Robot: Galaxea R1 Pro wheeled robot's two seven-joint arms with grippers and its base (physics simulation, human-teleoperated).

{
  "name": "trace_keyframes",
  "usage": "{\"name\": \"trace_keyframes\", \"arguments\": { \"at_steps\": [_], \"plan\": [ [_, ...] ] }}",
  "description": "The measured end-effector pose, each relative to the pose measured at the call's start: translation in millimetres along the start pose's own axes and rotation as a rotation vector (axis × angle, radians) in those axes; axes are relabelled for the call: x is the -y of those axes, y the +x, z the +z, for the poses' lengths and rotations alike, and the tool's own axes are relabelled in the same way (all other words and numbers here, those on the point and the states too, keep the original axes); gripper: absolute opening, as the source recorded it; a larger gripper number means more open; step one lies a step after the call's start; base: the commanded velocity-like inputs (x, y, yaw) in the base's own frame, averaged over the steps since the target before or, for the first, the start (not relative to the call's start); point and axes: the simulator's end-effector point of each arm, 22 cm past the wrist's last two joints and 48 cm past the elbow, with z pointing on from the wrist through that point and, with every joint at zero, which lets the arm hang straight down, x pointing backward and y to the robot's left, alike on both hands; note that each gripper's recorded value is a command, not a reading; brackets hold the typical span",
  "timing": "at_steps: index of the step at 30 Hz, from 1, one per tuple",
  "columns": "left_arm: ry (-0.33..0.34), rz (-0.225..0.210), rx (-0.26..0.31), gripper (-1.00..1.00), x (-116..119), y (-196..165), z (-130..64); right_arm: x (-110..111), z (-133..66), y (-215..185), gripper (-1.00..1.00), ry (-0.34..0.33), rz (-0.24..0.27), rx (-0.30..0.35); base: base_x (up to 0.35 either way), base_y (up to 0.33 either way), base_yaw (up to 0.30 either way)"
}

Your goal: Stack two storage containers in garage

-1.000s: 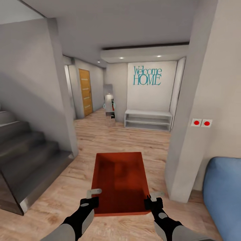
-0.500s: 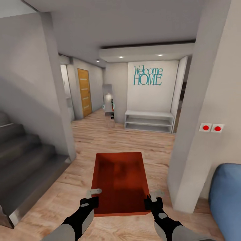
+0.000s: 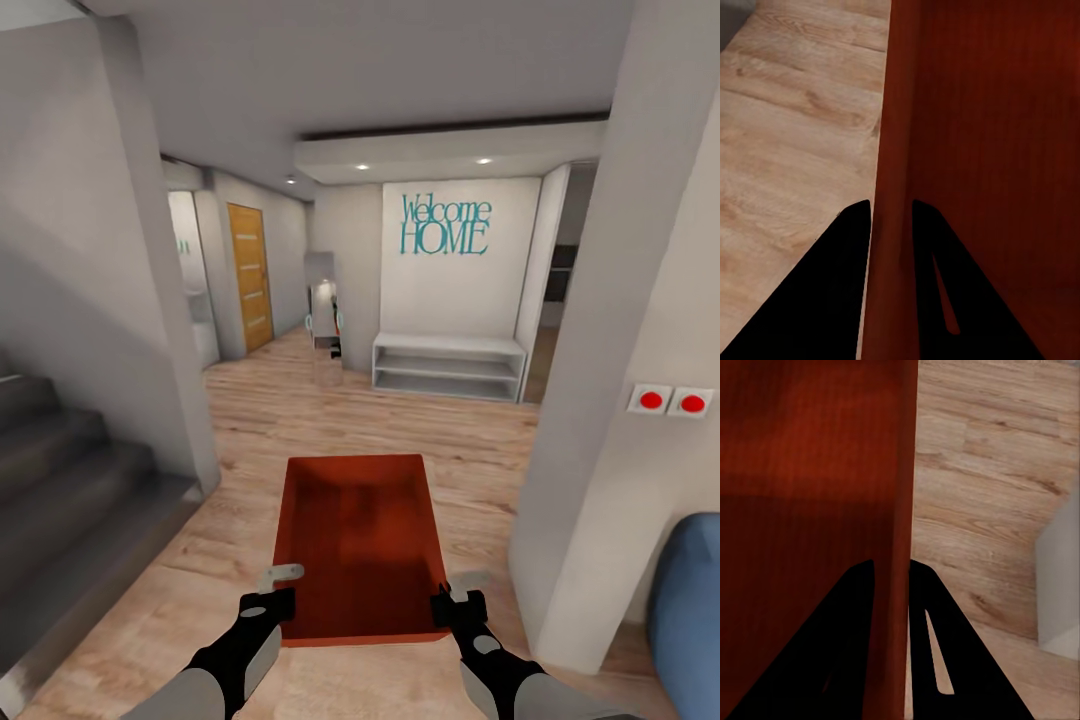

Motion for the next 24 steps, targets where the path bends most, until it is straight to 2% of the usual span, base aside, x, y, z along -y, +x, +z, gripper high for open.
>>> {"name": "trace_keyframes", "arguments": {
  "at_steps": [24],
  "plan": [
    [0.0, 0.0, -0.001, -1.0, 0.0, 0.5, 0.0, 0.0, -0.1, 0.5, -1.0, 0.0, 0.0, -0.001, 0.322, 0.0, 0.0]
  ]
}}
